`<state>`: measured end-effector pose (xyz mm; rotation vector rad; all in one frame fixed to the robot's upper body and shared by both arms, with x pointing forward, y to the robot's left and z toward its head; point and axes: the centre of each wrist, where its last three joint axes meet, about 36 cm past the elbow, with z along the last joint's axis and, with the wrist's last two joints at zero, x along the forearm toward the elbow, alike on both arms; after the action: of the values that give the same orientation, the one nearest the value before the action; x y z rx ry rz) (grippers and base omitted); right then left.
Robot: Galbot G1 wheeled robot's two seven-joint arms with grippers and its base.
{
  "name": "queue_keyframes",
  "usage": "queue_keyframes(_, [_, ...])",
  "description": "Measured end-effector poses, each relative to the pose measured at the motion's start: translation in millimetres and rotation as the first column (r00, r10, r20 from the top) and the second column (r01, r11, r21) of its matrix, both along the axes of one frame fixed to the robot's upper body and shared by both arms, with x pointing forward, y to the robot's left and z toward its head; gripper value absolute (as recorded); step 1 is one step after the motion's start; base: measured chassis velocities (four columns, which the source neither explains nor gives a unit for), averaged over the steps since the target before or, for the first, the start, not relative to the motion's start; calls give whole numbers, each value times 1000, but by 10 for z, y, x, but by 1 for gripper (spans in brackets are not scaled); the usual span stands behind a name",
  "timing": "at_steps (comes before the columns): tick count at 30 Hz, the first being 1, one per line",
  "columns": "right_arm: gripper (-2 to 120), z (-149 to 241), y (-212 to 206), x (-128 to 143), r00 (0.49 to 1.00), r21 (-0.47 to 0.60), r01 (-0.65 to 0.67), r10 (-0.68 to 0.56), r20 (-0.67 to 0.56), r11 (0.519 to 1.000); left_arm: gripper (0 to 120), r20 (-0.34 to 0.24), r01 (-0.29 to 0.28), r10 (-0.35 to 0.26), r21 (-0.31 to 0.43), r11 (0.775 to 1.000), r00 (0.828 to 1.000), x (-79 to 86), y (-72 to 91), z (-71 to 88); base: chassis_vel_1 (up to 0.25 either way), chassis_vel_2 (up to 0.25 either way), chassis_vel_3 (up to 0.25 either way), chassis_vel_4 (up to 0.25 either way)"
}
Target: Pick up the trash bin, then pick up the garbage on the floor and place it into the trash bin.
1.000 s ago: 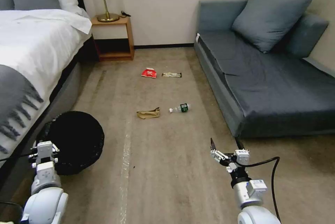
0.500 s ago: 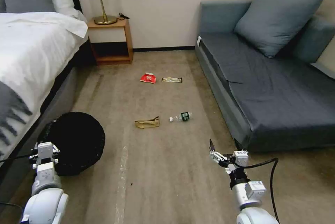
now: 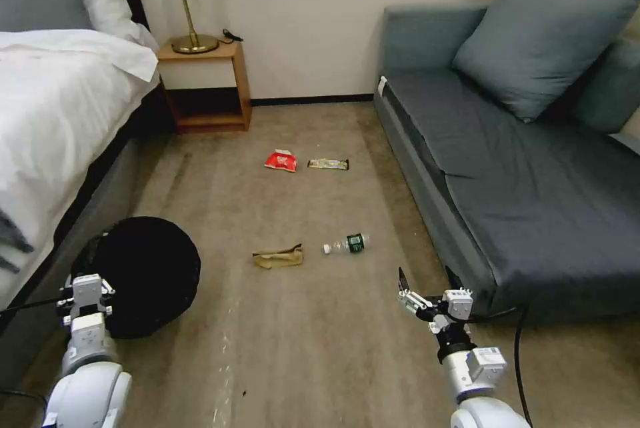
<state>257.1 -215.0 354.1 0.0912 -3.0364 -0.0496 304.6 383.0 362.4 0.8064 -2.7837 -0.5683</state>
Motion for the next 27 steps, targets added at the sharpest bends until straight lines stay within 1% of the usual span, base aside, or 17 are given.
queue_keyframes(7, [100,3,10,2,1000,0,-8,8,-1,1000,6,-4,-1,1,-3,1000,1000,-22,-1,-13,-156,158,145,-155])
queue_keyframes(18, [100,10,44,-47,1000,-8,-29,29,-5,1000,6,-5,-2,2,3,1000,1000,-52,29,-23,-127,132,123,-123])
queue_keyframes(27, [100,19,68,-78,999,-7,-32,32,-4,999,6,11,13,-13,8,1000,1000,-55,-2,36,-116,101,98,-105])
